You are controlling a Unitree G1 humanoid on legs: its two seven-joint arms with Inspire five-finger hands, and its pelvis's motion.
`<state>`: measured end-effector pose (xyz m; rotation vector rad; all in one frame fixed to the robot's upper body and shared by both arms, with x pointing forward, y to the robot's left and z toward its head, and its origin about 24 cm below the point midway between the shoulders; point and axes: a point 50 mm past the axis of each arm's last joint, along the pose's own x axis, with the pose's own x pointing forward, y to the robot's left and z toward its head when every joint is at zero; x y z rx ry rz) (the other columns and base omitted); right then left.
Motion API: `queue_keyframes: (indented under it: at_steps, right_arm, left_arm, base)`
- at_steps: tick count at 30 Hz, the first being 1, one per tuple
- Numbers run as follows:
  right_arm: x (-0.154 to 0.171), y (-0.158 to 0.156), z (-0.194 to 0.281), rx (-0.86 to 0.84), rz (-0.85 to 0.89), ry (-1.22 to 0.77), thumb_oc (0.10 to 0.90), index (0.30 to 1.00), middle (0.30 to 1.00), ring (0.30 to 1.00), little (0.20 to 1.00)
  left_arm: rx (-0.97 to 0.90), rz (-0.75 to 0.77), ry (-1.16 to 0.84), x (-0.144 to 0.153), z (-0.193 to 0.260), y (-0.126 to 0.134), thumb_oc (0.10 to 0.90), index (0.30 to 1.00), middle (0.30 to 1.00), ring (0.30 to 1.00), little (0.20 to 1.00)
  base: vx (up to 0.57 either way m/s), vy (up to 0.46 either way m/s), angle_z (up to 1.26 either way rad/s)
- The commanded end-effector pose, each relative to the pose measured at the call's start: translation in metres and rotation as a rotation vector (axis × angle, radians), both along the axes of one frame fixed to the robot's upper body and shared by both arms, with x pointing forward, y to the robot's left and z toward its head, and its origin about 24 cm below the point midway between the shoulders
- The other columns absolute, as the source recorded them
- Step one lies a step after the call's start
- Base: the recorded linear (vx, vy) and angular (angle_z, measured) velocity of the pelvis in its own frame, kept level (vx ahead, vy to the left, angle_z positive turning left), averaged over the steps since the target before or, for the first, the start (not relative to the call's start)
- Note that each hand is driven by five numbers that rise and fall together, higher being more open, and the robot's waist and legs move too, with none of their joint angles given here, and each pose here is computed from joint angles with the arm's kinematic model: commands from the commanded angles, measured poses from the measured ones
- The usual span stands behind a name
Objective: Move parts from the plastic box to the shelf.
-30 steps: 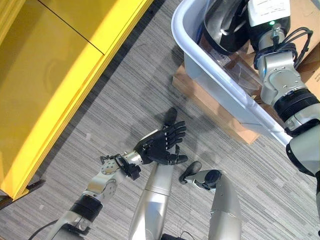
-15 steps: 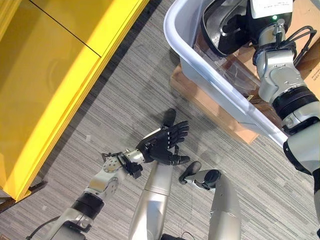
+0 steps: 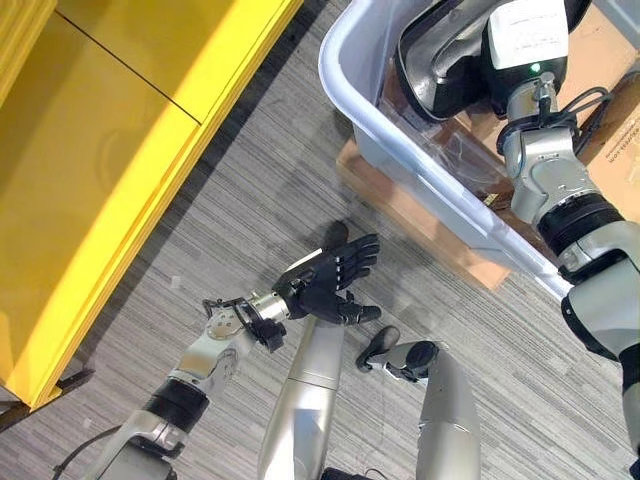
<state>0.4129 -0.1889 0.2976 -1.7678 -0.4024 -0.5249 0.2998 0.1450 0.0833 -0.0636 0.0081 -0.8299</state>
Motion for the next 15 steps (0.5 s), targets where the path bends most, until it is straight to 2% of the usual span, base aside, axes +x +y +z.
queue_keyframes:
  at_steps: [1, 9, 15]
  right_arm:
    - [0.003, 0.004, -0.043, 0.028, 0.068, 0.103, 0.400, 0.300, 0.300, 0.300, 0.300]
    - [-0.002, 0.019, -0.055, 0.055, 0.172, 0.105, 0.400, 0.300, 0.300, 0.300, 0.300]
    - [-0.007, 0.015, -0.068, 0.103, 0.217, 0.109, 0.400, 0.300, 0.300, 0.300, 0.300]
  left_arm:
    - [-0.092, -0.138, -0.101, -0.007, 0.016, -0.035, 0.900, 1.000, 1.000, 1.000, 1.000]
    - [-0.084, -0.142, -0.091, -0.009, 0.015, -0.036, 0.900, 1.000, 1.000, 1.000, 1.000]
    - [-0.074, -0.136, -0.095, -0.012, 0.016, -0.036, 0.900, 1.000, 1.000, 1.000, 1.000]
  base:
    - [-0.01, -0.055, -0.02]
    - [-0.01, -0.025, -0.02]
    - [-0.01, 0.003, -0.10]
